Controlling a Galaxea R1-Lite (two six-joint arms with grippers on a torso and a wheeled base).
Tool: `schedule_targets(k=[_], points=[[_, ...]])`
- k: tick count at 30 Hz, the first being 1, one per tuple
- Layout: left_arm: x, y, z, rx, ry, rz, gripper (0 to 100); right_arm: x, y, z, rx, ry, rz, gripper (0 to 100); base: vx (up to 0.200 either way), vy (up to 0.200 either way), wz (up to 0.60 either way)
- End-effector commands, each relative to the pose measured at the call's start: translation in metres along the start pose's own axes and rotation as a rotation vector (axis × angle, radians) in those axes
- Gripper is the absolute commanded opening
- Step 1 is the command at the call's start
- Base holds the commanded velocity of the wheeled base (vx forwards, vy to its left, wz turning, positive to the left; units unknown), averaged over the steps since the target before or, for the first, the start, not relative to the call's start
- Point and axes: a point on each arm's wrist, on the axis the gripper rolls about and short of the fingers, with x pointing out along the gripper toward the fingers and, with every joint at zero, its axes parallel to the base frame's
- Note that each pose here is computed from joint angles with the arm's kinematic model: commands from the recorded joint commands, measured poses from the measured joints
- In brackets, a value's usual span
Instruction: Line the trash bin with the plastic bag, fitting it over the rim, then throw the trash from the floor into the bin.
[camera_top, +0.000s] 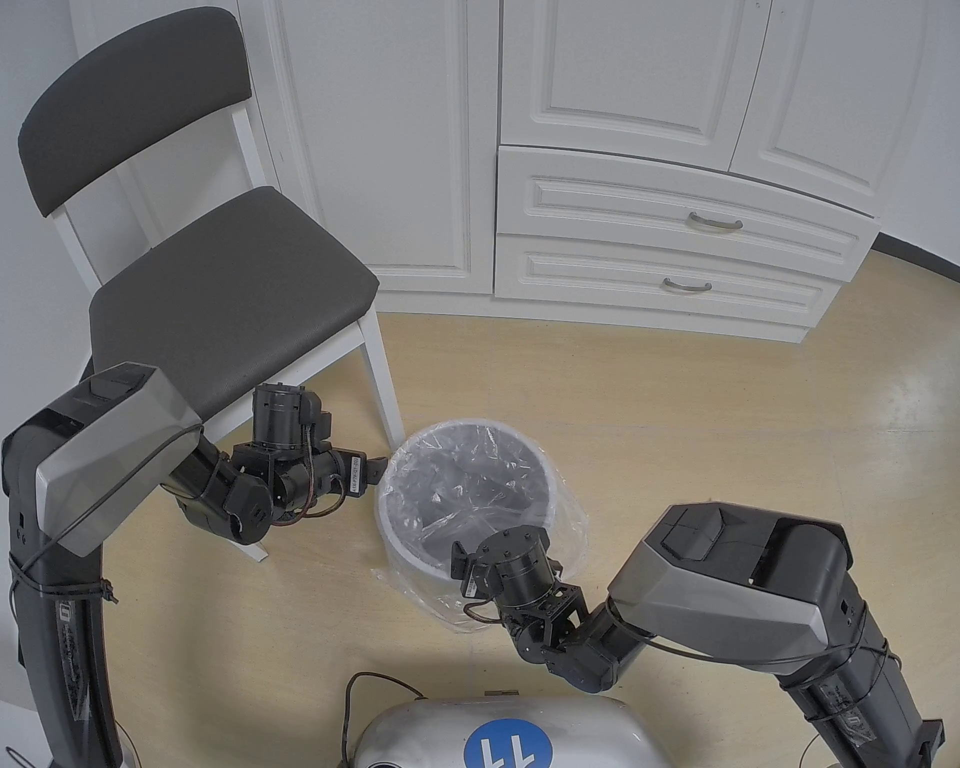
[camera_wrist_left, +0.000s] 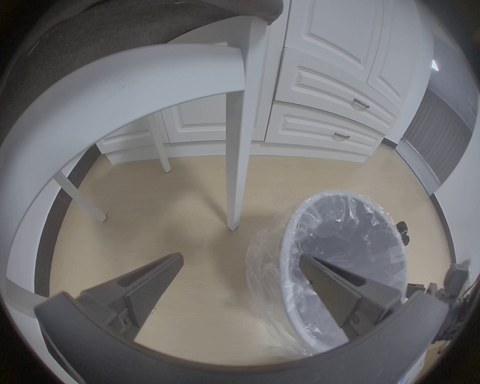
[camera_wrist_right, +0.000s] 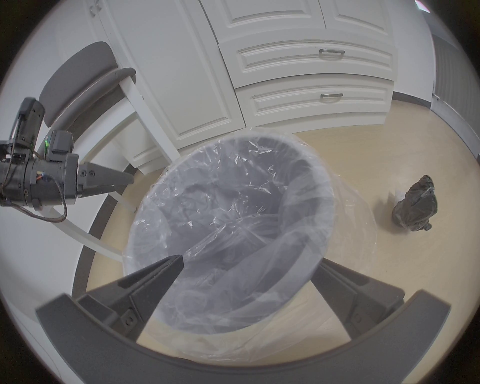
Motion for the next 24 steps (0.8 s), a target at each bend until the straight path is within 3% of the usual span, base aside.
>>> schedule_targets(k=[1,5,16,24], points=[[-0.003,-0.005,0.003,0.005,-0.012,-0.010,100,0.006,0.003,-0.004,0.025,-0.008,0.007,100,0.000,0.000,0.00],[-0.004,-0.007,0.002,0.007,-0.016,-0.015,100,0.010,0.011,0.001,0.103,-0.044,0.035,100,0.000,0.000,0.00],[-0.004,-0.006,0.002,0.006,-0.014,-0.016,100,0.003,0.002,-0.004,0.056,-0.005,0.025,100,0.000,0.000,0.00],[-0.006,-0.008,-0.001,0.011,-0.008,-0.030,100,-0.026,-0.003,0.025,0.015,0.027,0.074,100,0.000,0.000,0.00]])
